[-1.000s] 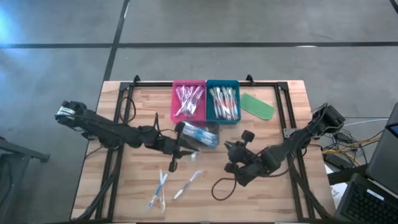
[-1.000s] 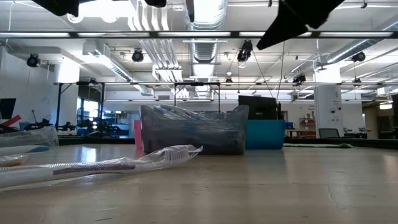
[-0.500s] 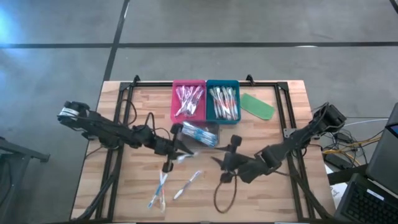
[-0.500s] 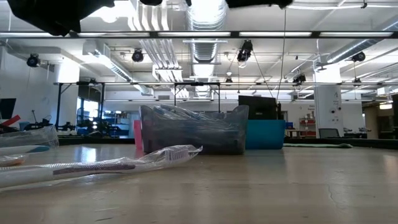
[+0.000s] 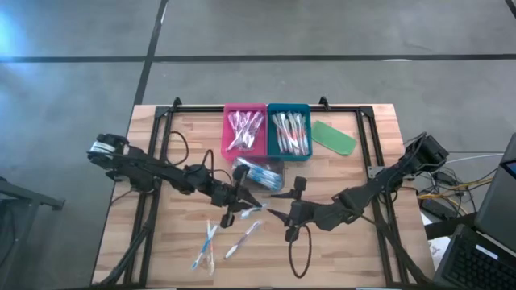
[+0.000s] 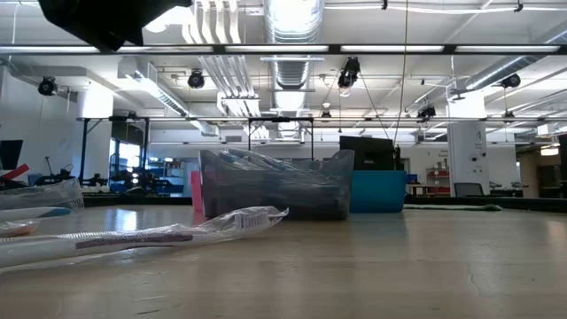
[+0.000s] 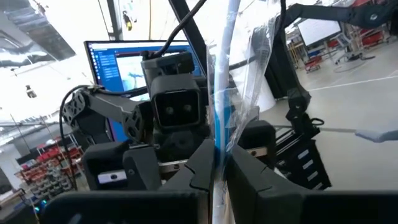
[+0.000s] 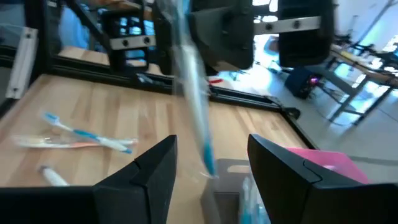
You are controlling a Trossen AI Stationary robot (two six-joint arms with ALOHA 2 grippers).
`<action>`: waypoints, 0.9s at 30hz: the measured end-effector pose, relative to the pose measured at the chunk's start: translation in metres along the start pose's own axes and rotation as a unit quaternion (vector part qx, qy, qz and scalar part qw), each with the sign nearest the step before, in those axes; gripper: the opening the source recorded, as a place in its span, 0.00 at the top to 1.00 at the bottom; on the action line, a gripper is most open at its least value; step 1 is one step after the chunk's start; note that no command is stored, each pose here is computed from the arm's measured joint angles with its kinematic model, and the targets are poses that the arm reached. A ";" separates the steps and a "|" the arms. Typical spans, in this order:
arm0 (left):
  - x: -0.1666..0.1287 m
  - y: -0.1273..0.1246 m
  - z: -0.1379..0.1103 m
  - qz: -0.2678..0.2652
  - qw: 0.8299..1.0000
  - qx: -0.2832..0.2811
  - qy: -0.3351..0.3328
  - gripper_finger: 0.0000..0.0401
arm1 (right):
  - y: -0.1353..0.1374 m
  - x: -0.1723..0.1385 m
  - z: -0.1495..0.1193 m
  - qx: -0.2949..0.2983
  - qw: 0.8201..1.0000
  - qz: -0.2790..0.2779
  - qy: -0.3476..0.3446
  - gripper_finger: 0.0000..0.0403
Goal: Pick & Place Toothbrushes
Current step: Put the blue toothbrush into the transparent gray bin
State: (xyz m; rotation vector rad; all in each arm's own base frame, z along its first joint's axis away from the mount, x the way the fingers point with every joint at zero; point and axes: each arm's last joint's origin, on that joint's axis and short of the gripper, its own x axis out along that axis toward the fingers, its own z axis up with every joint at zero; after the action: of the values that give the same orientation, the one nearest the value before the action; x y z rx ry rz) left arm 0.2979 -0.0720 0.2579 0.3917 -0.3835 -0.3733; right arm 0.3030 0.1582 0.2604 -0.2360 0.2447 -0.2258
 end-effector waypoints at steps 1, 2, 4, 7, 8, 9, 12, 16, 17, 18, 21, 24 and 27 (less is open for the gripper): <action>0.003 0.000 -0.001 0.000 1.000 0.005 0.000 0.93 | 0.000 0.000 0.000 0.000 1.000 0.008 -0.001 0.53; 0.005 0.001 -0.001 0.001 1.000 0.010 -0.001 0.93 | 0.001 0.000 0.000 0.001 1.000 0.014 -0.001 0.54; 0.009 0.002 -0.002 0.001 1.000 0.014 -0.002 0.93 | 0.001 0.000 0.001 0.001 1.000 0.017 -0.002 0.55; 0.016 0.004 -0.001 0.003 1.000 0.024 -0.007 0.93 | 0.001 0.000 0.001 -0.002 1.000 0.017 -0.002 0.58; 0.018 0.005 0.000 0.004 0.999 0.030 -0.010 0.93 | 0.000 0.001 0.001 -0.003 1.000 0.017 -0.002 0.59; 0.020 0.006 0.000 0.005 0.999 0.035 -0.012 0.93 | 0.000 0.001 0.001 -0.002 1.000 0.016 -0.002 0.60; 0.024 0.007 0.000 0.005 0.999 0.036 -0.012 0.93 | -0.002 0.003 0.001 -0.001 1.000 0.013 -0.001 0.64; 0.025 0.006 -0.002 0.003 0.999 0.035 -0.006 0.93 | -0.003 0.003 0.001 -0.003 1.000 0.011 -0.001 0.71; 0.025 0.007 -0.002 0.003 0.999 0.035 -0.006 0.93 | -0.003 0.003 0.001 -0.003 1.000 0.011 -0.001 0.73; 0.025 0.006 -0.002 0.003 0.999 0.035 -0.006 0.93 | -0.003 0.003 0.001 -0.003 1.000 0.012 -0.001 0.76; 0.025 0.006 -0.002 0.002 0.999 0.035 -0.005 0.93 | -0.003 0.003 0.001 -0.004 1.000 0.011 -0.001 0.84; 0.025 0.007 -0.002 0.002 1.000 0.031 -0.004 0.93 | -0.003 0.003 0.001 -0.019 1.000 0.012 0.000 0.91; 0.025 0.007 -0.002 0.003 1.000 0.024 -0.004 0.93 | -0.002 0.003 0.000 -0.023 1.000 0.014 0.000 0.95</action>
State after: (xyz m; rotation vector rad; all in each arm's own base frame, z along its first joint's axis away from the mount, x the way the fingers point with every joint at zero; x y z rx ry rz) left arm 0.3219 -0.0758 0.2661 0.4360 -0.4019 -0.3604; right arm 0.3058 0.1551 0.2605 -0.2780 0.2543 -0.1918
